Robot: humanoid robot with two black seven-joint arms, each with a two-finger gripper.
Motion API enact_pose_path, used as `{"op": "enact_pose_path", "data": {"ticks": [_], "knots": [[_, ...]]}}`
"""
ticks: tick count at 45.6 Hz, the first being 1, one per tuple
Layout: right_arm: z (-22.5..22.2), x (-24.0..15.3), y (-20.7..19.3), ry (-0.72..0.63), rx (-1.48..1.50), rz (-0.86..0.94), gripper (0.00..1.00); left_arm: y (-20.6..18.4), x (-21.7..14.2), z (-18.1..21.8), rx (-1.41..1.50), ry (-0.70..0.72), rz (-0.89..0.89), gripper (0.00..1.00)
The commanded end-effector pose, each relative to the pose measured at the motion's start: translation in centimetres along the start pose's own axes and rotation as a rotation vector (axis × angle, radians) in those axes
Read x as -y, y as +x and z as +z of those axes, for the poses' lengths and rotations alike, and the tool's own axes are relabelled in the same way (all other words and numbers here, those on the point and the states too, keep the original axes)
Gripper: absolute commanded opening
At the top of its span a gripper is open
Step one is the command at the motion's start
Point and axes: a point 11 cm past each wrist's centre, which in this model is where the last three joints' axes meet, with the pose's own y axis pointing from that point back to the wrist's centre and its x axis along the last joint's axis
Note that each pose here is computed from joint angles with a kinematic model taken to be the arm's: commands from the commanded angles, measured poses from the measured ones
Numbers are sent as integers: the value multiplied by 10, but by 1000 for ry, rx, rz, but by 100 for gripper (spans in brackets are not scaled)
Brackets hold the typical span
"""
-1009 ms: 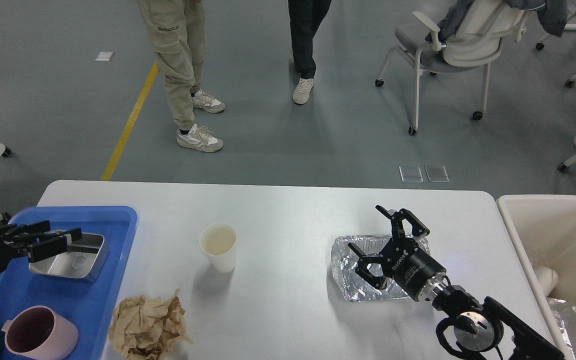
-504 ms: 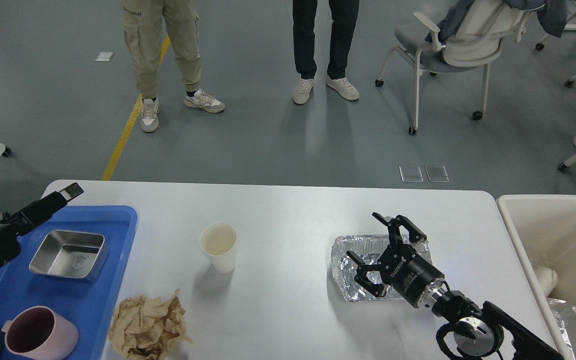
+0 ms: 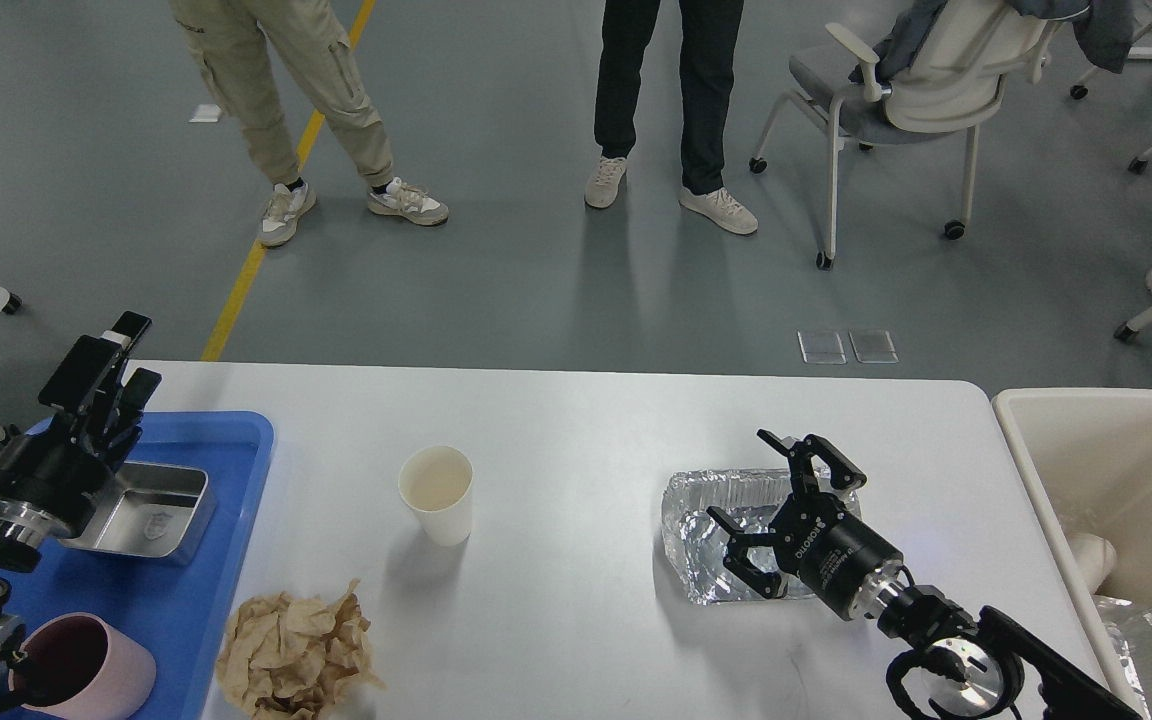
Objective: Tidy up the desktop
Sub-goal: 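Raise the left gripper and lift the right gripper off the foil tray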
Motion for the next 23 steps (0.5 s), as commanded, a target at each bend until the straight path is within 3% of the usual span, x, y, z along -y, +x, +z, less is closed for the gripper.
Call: {"op": "enact_pose_path", "data": {"ticks": [1, 9, 23], "knots": [[0, 0, 1, 0, 0, 3, 100, -13, 5, 0, -111, -35, 37, 96], [0, 0, 1, 1, 1, 4, 100, -31, 12, 0, -226, -66, 79, 96], [-15, 3, -2, 47, 7, -6, 100, -26, 22, 11, -443, -147, 188, 96]]}}
